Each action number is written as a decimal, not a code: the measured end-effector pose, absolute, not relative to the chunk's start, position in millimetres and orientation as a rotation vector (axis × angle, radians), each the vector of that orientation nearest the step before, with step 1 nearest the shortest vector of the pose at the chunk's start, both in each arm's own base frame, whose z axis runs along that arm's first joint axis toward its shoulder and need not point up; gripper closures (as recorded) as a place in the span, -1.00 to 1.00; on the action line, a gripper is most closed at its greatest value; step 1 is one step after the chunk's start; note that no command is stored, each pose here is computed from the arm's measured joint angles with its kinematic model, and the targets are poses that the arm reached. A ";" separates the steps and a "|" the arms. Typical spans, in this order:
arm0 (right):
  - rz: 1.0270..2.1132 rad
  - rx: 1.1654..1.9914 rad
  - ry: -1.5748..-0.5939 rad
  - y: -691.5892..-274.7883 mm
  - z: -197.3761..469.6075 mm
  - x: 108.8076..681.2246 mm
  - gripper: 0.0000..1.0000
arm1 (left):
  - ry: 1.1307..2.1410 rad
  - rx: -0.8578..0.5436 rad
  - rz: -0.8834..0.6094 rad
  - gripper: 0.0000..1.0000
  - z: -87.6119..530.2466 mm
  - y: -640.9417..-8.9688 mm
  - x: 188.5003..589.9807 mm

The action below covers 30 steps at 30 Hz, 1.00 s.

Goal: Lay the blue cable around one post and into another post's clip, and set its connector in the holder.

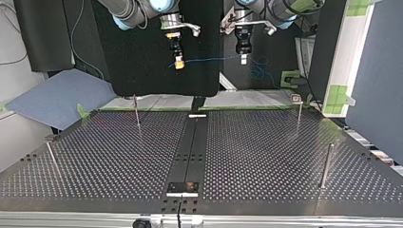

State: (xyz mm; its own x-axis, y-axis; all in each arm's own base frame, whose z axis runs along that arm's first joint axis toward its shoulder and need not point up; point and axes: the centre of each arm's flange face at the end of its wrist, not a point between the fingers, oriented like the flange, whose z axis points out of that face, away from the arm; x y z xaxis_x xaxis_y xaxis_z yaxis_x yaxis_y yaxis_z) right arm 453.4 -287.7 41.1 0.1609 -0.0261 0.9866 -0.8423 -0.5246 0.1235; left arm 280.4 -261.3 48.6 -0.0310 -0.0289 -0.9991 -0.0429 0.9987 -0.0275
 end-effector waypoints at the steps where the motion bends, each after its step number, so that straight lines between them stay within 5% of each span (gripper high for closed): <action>1: 1.443 1.722 -0.835 -287.7 41.1 453.4 1.00 | 1.602 -0.056 0.011 0.98 48.6 -261.3 280.4; 18: 1.443 1.731 -0.835 -285.2 39.6 453.4 1.00 | 1.598 -0.065 0.010 0.98 49.6 -258.6 280.3; 30: 1.549 1.724 -0.893 -281.8 83.9 469.9 1.00 | 1.580 -0.108 -0.037 0.98 73.0 -245.5 278.9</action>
